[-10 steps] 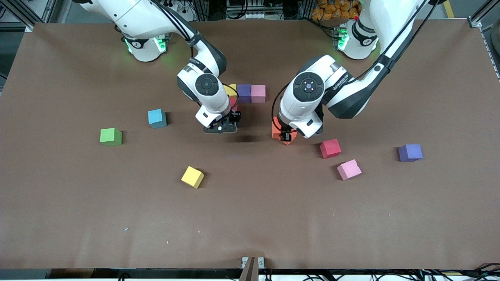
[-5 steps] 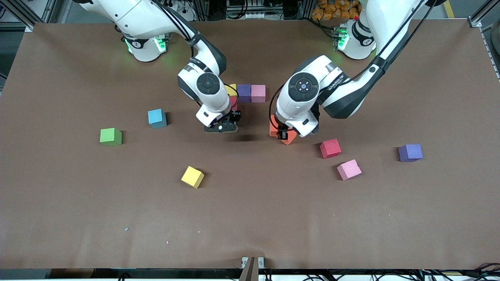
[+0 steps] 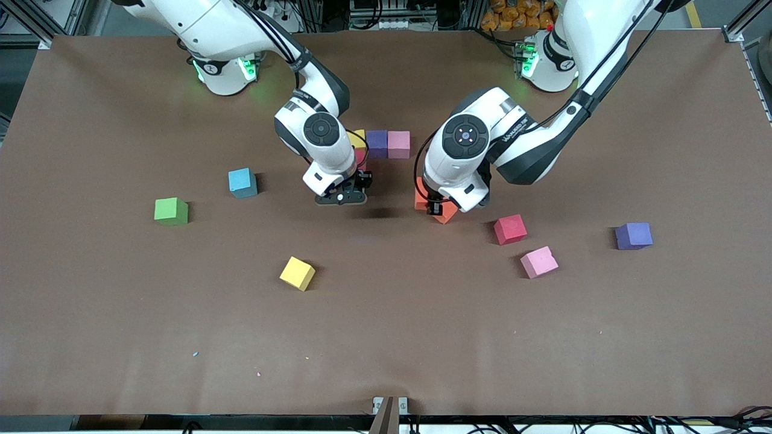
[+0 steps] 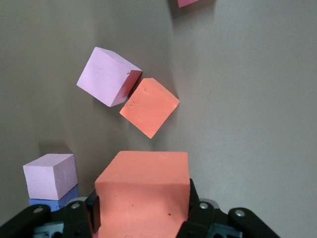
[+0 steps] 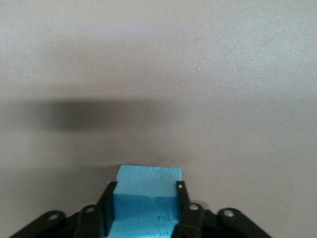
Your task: Arrange 11 blocks into digit 3
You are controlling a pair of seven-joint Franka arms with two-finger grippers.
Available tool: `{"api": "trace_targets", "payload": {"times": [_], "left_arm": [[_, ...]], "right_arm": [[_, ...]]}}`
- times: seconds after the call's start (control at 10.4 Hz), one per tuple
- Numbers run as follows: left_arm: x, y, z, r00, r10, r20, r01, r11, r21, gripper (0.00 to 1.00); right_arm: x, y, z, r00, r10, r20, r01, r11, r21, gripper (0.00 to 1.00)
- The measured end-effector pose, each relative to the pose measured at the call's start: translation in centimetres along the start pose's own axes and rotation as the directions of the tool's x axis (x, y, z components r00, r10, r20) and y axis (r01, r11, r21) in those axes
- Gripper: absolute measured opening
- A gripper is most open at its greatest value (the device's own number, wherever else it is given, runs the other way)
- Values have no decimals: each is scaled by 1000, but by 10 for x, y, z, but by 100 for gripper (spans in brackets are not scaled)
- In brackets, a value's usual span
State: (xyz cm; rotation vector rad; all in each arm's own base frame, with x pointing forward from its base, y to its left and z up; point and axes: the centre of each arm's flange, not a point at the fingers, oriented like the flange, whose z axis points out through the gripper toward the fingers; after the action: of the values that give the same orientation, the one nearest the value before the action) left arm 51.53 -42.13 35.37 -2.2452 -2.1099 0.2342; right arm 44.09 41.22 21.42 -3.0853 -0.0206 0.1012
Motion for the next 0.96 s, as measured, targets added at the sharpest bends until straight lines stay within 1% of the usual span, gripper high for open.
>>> {"api": "trace_targets", "payload": {"times": [0.29,0.38,0.58,0.96], "left_arm": [[-2,-2,1,1000,4,-1,-4,1000,2,62],[-5,-4,2,1000,8,-1,-8,1000,4,62],[-11,-10,4,1000,4,13,-4,1000,24,62],[-18,-19,20,1000,-3,0,3,999,52,62]], "right_arm": [[-1,-1,1,1000,-11,-6,11,1000,-7,96],[-1,-1,2,1000,-13,-7,13,1000,-8,100],[-1,-1,2,1000,-23,-14,23,1000,-14,100],[0,-2,-3,999,-32,-25,32,999,-12,100]]}}
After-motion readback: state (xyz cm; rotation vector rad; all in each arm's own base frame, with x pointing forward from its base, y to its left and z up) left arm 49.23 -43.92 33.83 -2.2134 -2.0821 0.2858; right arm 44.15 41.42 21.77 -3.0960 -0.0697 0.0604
